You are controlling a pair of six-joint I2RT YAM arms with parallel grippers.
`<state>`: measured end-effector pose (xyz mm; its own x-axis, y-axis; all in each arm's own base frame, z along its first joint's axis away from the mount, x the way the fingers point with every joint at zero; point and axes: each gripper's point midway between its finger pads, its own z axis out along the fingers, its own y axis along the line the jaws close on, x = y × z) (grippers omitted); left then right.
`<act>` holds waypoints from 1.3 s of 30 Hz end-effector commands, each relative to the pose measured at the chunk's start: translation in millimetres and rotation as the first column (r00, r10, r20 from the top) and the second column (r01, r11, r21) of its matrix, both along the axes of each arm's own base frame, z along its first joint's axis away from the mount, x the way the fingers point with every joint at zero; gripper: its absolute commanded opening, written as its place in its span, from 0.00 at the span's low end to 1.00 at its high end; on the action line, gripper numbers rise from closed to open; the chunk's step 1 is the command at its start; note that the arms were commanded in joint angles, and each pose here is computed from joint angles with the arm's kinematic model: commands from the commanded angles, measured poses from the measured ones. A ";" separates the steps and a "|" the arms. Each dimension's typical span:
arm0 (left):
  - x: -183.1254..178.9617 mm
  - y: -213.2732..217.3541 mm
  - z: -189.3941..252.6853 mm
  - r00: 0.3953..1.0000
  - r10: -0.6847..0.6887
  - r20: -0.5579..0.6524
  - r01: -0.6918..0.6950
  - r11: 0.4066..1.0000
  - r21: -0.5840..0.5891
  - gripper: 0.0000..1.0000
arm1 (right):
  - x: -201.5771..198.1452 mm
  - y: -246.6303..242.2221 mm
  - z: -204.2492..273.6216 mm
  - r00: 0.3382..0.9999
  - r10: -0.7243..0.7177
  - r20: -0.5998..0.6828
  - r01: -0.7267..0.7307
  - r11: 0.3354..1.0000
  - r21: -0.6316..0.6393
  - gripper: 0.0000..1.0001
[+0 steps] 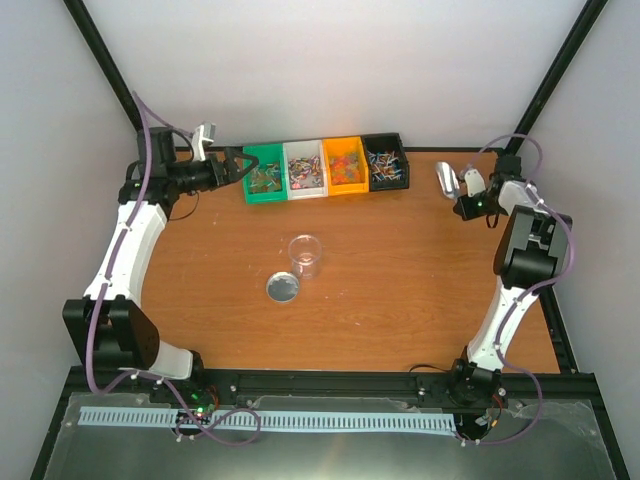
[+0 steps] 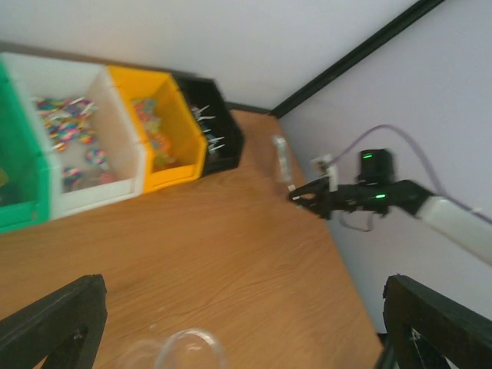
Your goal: Pack the candies
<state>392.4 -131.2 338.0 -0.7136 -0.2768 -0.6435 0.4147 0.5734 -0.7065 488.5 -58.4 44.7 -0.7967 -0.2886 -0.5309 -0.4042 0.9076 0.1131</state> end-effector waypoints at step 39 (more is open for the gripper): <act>-115.9 -80.2 -103.0 0.625 -0.777 0.074 0.547 0.504 0.668 0.74 | -273.4 346.7 142.2 0.405 0.914 0.030 -0.909 0.406 -0.093 0.03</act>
<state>279.1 -199.6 237.8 -0.3159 0.6345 -0.7054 0.9440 0.2851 -0.1663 226.0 281.9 171.6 -0.0286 -0.8616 -0.5069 -0.9994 0.0161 0.0290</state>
